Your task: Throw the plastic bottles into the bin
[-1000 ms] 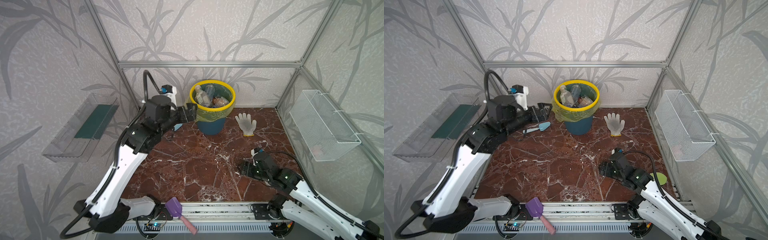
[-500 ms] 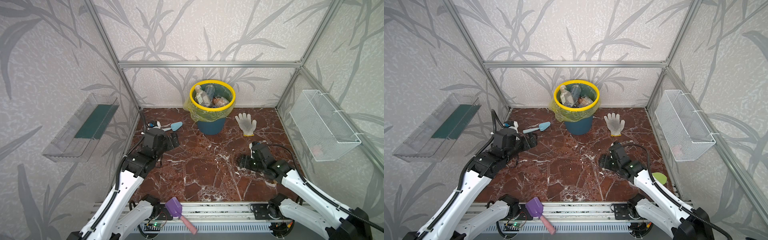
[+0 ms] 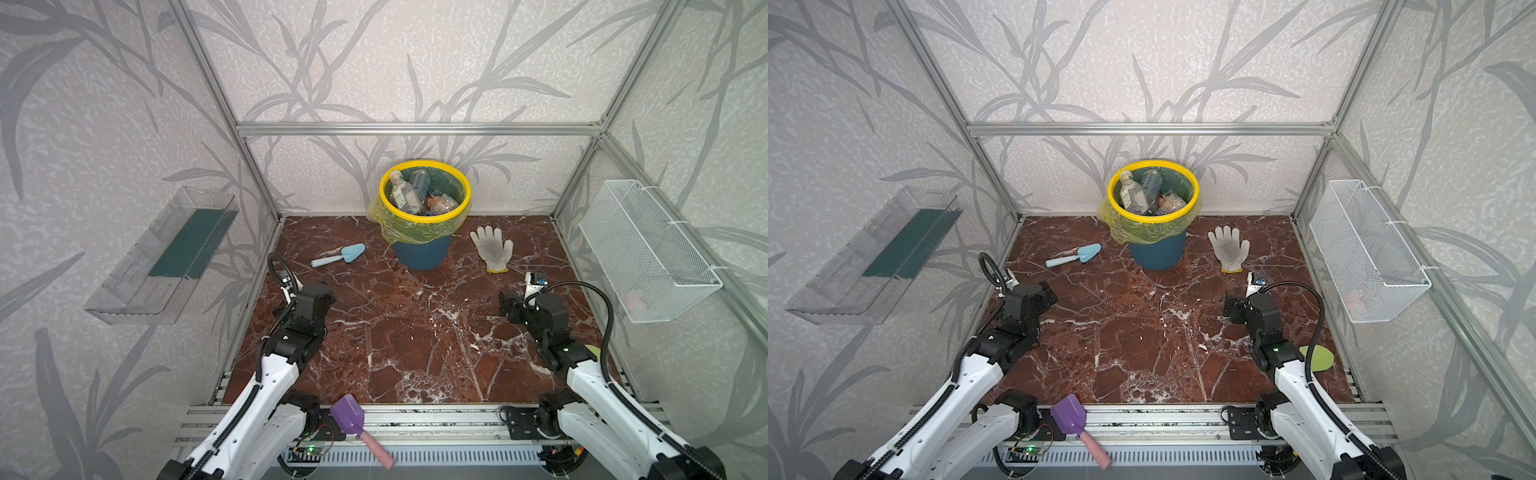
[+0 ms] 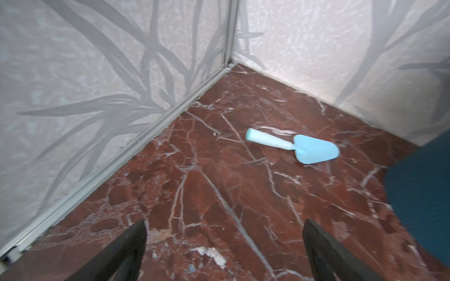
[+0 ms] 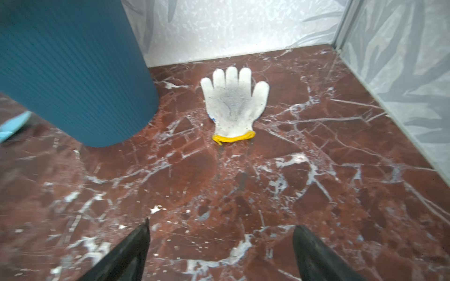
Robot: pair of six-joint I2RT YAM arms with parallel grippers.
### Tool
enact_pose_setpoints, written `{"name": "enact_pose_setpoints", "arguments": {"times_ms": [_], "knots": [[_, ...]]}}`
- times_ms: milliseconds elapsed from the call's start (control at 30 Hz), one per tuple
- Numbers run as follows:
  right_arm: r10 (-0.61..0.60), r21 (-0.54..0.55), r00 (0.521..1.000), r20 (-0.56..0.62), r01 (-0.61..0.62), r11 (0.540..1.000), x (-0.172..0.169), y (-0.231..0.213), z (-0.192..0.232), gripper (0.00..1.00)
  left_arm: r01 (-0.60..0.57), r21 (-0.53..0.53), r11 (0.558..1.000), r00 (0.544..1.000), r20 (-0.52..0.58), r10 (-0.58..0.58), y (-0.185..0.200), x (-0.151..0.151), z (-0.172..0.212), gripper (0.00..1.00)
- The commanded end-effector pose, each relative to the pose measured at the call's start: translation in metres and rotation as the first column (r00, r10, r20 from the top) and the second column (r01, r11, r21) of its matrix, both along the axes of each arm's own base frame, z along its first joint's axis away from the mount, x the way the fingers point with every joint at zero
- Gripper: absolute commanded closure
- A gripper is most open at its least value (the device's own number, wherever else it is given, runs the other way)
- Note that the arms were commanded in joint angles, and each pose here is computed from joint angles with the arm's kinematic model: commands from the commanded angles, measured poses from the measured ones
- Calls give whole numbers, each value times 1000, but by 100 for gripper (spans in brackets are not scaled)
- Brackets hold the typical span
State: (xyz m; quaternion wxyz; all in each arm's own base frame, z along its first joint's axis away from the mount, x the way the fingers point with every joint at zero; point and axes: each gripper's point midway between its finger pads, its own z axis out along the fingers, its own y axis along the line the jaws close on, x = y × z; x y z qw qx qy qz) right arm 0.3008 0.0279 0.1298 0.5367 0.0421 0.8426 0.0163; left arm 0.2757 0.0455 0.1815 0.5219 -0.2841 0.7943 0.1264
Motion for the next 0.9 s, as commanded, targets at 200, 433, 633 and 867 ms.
{"name": "enact_pose_setpoints", "arguments": {"times_ms": [200,433,633,867], "knots": [[-122,-97,967,221,147,984,12,-45,4,5,-229,167,959,969,131,209,41,-25,-4,1],[-47,-52,963,266,63,997,49,-28,3,6,-150,188,971,984,128,128,38,-13,-36,1],[-20,-75,962,274,42,996,64,-28,-24,6,-52,151,987,992,122,34,37,26,-47,1],[51,-80,983,176,-38,996,87,-16,-33,4,113,183,977,990,68,-127,21,71,-52,5]]}}
